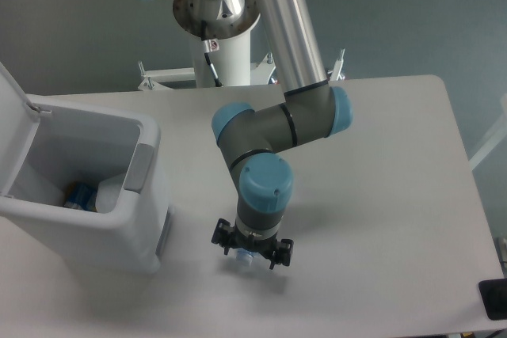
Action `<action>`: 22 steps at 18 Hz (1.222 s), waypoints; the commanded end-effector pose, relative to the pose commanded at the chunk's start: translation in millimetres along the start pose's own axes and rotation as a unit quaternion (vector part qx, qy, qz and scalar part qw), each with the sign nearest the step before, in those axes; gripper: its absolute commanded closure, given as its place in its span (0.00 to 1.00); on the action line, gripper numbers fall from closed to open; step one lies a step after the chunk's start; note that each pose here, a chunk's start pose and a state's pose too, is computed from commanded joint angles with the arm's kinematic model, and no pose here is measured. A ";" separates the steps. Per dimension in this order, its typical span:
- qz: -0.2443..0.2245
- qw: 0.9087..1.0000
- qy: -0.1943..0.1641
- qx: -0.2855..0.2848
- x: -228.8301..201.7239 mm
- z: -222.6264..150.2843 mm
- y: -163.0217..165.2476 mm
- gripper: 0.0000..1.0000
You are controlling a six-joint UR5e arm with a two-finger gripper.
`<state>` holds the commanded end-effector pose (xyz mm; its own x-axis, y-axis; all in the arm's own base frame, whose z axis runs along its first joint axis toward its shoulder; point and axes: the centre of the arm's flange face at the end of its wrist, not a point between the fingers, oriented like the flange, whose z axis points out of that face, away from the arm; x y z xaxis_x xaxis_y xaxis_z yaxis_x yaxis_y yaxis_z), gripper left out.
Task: Place the trash in the trash can
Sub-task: 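Close the gripper on the bottle's cap end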
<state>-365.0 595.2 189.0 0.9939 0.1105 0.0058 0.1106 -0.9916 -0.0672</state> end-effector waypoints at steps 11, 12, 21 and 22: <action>0.002 1.000 -0.011 0.016 2.7 -24.8 -2.1 0.97; 0.001 1.000 -0.014 0.024 0.1 -34.6 -3.6 0.97; -0.133 0.969 0.024 0.206 -81.5 -171.0 -21.0 0.97; -0.149 0.962 0.032 0.225 -87.0 -189.4 -16.9 0.97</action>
<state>-453.0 589.6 378.6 0.9178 0.3664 0.1531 0.3933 -0.7851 -0.4785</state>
